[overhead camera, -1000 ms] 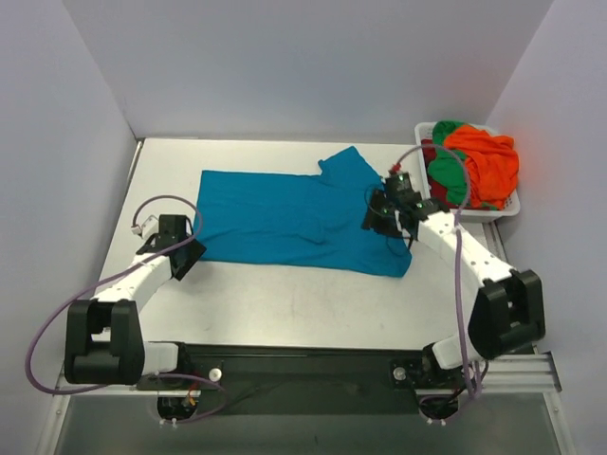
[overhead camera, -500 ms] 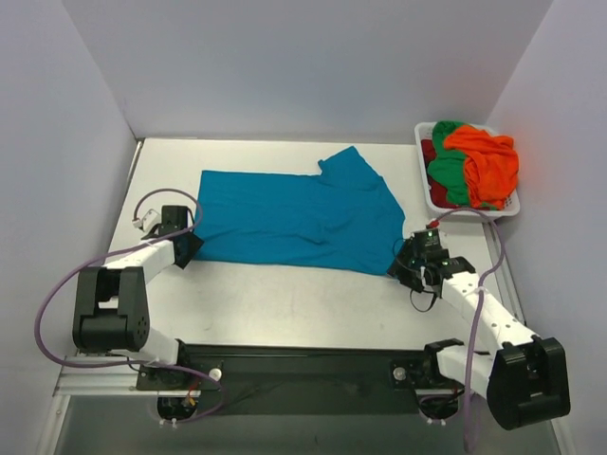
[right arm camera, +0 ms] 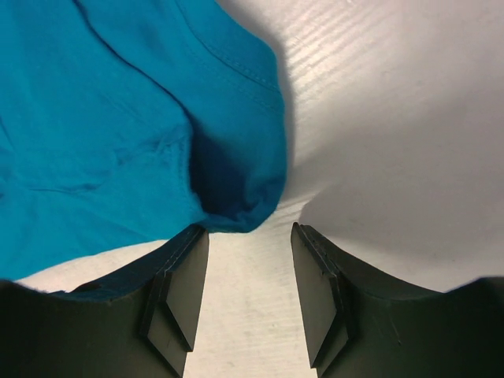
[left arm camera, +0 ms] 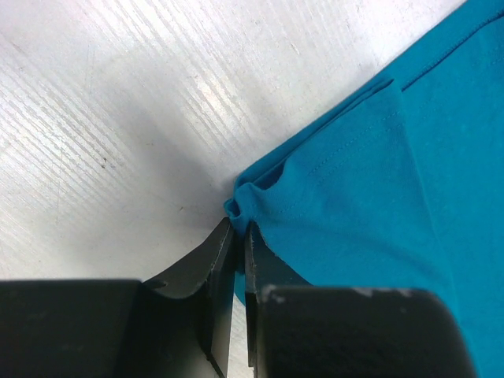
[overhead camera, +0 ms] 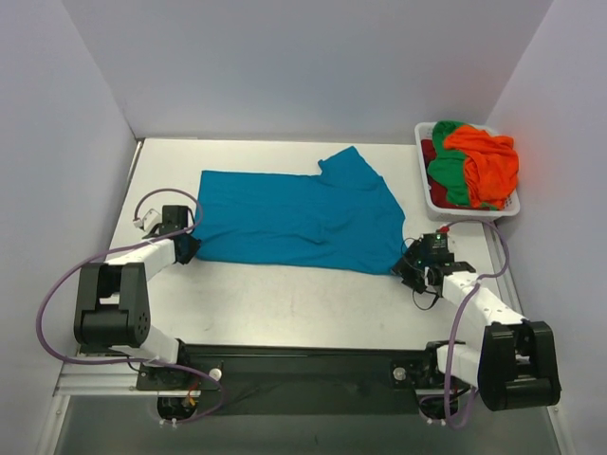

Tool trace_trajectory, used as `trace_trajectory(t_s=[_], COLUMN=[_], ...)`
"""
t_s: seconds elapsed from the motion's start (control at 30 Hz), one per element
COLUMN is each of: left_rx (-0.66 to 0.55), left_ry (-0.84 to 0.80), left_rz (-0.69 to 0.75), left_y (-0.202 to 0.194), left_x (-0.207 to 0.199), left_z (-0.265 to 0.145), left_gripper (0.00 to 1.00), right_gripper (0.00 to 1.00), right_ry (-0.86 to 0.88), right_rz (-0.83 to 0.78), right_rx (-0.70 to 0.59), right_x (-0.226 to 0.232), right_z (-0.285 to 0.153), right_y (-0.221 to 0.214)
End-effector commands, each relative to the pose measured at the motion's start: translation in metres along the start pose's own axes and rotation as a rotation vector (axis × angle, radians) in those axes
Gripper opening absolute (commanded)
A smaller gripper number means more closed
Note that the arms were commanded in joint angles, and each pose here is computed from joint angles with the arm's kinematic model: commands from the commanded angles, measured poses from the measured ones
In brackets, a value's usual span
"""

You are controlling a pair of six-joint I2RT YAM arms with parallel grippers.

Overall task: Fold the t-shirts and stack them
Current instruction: Fold the flattened tshirt in 1/3 of the way

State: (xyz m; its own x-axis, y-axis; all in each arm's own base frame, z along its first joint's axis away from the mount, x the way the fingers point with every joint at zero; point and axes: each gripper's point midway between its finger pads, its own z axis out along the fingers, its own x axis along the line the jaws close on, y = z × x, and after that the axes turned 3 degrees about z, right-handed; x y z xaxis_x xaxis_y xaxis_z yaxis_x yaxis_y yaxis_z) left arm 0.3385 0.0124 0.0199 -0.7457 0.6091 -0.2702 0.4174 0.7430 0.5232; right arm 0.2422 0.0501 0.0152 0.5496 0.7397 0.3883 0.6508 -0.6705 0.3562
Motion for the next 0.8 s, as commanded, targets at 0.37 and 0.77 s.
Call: trace_trajectory(t_s=[0.37,0.77], left_rx=[-0.011,-0.088], left_ry=[-0.022,0.169], left_rz=[-0.007,0.000], left_y=[0.007,0.026], left_x=[-0.004,0.043], left_z=[-0.005,-0.046], left_gripper=[0.00,0.00], right_gripper=[0.37,0.00], right_ry=[0.041,-0.011], right_rz=[0.046,-0.035], right_rx=[-0.052,0.003], right_x=[0.013,0.014], right_z=[0.010,-0.010], right_y=[0.011,0.017])
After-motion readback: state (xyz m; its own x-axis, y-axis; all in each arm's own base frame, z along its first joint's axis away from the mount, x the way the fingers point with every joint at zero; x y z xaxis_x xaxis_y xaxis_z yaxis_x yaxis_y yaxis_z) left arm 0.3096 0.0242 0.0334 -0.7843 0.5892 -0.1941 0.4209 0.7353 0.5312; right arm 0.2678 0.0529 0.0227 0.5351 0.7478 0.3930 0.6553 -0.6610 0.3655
